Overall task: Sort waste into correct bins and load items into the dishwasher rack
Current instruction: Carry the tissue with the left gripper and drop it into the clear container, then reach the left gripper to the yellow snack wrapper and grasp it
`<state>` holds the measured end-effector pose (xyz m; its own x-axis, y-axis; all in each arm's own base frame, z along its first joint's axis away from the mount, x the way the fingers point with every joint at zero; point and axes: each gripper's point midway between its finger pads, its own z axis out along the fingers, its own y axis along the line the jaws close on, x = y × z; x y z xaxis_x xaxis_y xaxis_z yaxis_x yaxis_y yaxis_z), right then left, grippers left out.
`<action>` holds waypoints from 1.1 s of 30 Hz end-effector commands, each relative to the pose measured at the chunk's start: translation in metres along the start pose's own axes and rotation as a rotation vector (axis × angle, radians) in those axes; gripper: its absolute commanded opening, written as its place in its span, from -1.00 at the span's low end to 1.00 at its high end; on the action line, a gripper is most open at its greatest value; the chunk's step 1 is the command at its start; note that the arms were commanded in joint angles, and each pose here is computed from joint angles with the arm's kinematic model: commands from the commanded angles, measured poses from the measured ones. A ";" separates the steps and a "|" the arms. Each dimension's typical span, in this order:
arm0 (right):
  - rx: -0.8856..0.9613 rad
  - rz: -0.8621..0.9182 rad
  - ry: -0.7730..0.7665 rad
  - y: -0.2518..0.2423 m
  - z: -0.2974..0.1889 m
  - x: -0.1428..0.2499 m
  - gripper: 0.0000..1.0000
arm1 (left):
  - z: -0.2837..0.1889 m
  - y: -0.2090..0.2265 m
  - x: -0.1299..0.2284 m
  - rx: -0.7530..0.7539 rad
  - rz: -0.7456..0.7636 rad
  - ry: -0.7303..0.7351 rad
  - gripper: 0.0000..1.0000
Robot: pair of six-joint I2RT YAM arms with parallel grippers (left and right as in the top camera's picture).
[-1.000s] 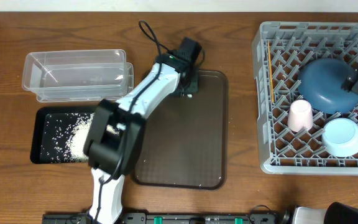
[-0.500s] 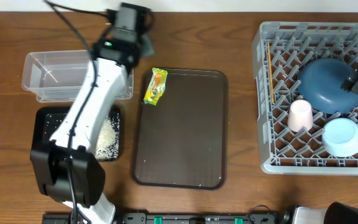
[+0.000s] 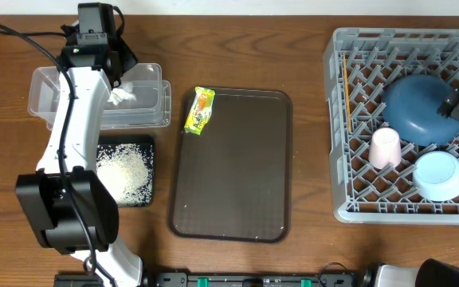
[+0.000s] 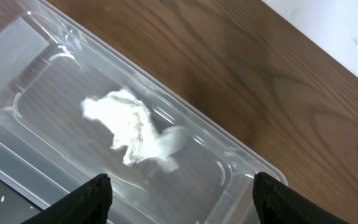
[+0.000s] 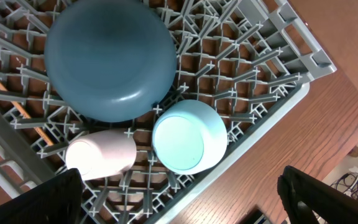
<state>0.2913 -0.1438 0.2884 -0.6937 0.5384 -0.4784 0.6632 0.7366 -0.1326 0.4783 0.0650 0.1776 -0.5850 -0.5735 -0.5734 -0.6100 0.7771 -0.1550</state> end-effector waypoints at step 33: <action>0.021 0.027 -0.019 -0.007 -0.004 -0.003 0.99 | 0.016 -0.110 0.190 0.202 0.788 0.338 0.48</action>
<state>0.2913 -0.1438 0.2884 -0.6937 0.5384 -0.4784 0.6632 0.7366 -0.1326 0.4470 -0.1284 0.0898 -0.9311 0.1019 -0.3502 0.1107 0.9938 -0.0051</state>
